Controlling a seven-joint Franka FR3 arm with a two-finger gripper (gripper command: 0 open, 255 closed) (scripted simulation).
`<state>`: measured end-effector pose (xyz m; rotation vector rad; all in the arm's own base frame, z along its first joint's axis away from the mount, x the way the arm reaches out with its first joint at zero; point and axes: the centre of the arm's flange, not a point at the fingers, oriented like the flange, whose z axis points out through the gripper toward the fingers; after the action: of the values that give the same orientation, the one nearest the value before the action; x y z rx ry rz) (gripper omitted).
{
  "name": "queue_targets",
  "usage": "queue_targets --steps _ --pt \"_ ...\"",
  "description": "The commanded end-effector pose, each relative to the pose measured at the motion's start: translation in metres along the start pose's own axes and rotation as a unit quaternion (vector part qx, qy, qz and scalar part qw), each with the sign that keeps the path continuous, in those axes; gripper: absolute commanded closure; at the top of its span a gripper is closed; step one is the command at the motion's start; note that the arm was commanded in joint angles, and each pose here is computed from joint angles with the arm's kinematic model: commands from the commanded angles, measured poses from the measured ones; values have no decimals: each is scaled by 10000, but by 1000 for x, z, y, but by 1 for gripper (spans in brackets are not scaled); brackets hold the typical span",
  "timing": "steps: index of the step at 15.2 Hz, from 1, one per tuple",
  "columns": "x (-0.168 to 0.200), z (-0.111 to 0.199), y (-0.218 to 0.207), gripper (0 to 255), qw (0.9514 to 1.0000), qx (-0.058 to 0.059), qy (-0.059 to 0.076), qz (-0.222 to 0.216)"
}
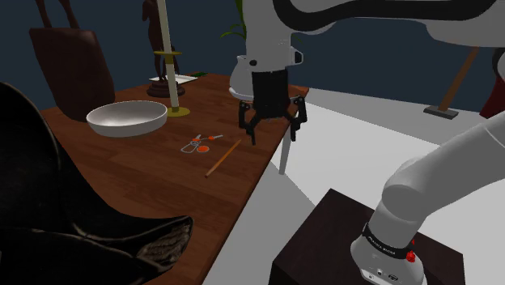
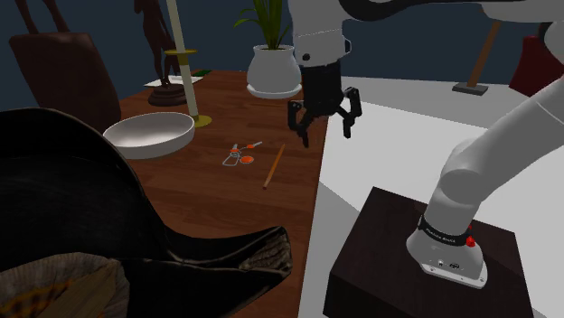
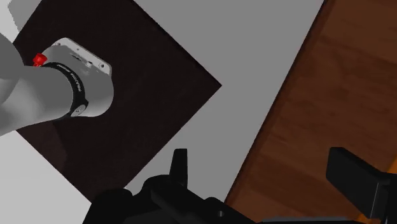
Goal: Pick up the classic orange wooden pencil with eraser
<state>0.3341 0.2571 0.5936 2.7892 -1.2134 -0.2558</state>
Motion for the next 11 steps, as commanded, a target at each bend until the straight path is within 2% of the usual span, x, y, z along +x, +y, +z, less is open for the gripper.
queue_targets --steps 1,5,9,11 --pt "-11 -8 -24 0 9989 -49 13 456" --pt "-21 -17 -79 0 9917 -158 55 1272" --pt "-23 -25 -133 0 9783 -262 96 2053" --pt "-21 -14 -134 0 9783 -262 96 2053"
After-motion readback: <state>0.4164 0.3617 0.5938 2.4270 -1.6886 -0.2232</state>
